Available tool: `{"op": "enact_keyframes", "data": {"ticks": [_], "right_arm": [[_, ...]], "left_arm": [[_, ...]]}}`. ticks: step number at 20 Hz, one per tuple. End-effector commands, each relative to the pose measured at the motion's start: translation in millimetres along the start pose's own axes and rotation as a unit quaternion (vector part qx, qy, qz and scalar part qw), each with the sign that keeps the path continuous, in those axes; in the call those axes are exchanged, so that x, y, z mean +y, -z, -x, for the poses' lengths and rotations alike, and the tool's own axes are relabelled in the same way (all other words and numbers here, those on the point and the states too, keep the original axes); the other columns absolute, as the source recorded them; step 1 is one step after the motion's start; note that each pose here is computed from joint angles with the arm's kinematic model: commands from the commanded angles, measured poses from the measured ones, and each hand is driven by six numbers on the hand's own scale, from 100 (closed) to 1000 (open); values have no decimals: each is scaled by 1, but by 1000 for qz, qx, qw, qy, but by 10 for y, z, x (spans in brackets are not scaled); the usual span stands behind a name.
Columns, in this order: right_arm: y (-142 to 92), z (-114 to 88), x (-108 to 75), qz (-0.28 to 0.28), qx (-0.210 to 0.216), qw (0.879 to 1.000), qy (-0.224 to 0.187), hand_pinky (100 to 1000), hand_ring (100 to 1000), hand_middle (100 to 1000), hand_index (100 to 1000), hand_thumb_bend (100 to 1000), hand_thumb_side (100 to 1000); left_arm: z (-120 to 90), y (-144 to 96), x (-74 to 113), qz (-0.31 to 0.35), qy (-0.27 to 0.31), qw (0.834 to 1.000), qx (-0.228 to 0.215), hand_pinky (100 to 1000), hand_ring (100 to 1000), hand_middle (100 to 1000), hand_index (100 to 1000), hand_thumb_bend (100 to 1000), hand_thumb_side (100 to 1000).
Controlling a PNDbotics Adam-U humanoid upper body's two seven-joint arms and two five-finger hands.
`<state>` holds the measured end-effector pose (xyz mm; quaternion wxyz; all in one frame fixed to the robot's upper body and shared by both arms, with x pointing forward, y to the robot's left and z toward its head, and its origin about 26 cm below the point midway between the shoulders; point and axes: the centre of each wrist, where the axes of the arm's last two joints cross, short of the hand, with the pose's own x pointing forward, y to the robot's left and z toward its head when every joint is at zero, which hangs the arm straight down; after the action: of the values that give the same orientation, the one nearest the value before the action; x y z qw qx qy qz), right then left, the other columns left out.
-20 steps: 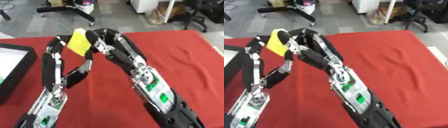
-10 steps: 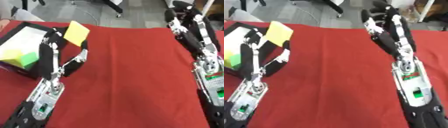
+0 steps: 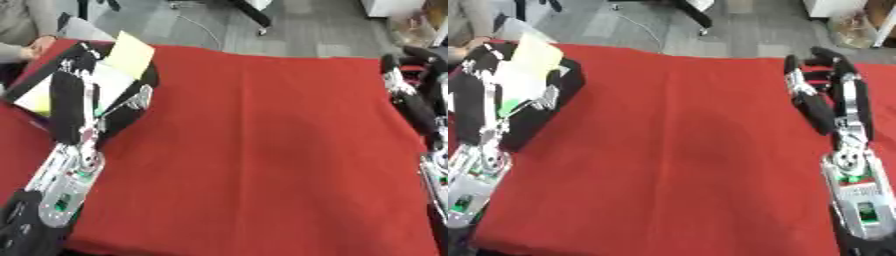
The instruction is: Pick up the objects with one hand, pass them to the other hand, and then place them into the box on the other side of the table.
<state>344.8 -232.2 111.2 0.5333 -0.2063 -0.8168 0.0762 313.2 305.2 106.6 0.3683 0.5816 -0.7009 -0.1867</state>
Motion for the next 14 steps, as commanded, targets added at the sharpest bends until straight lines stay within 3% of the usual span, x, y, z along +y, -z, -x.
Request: {"op": "enact_keyframes", "data": {"ticks": [1, 5, 9, 14], "right_arm": [[-6, 64, -8, 19, 0, 1000, 1, 611, 658, 670, 808, 315, 621], [-54, 139, 33, 21, 8, 1000, 9, 610, 656, 669, 805, 313, 618], [-100, 185, 72, 17, 15, 1000, 16, 609, 655, 666, 803, 309, 618], [-137, 198, 118, 6, 16, 1000, 25, 609, 654, 665, 802, 302, 621]], "left_arm": [[488, 153, 199, 15, 89, 995, 41, 749, 626, 597, 680, 361, 580], [854, 313, 307, 55, 152, 983, 91, 757, 626, 598, 679, 355, 577], [912, 528, 233, 90, 163, 973, 134, 770, 649, 623, 703, 419, 591], [860, 788, 51, 138, 164, 959, 185, 822, 758, 765, 840, 720, 622]]}}
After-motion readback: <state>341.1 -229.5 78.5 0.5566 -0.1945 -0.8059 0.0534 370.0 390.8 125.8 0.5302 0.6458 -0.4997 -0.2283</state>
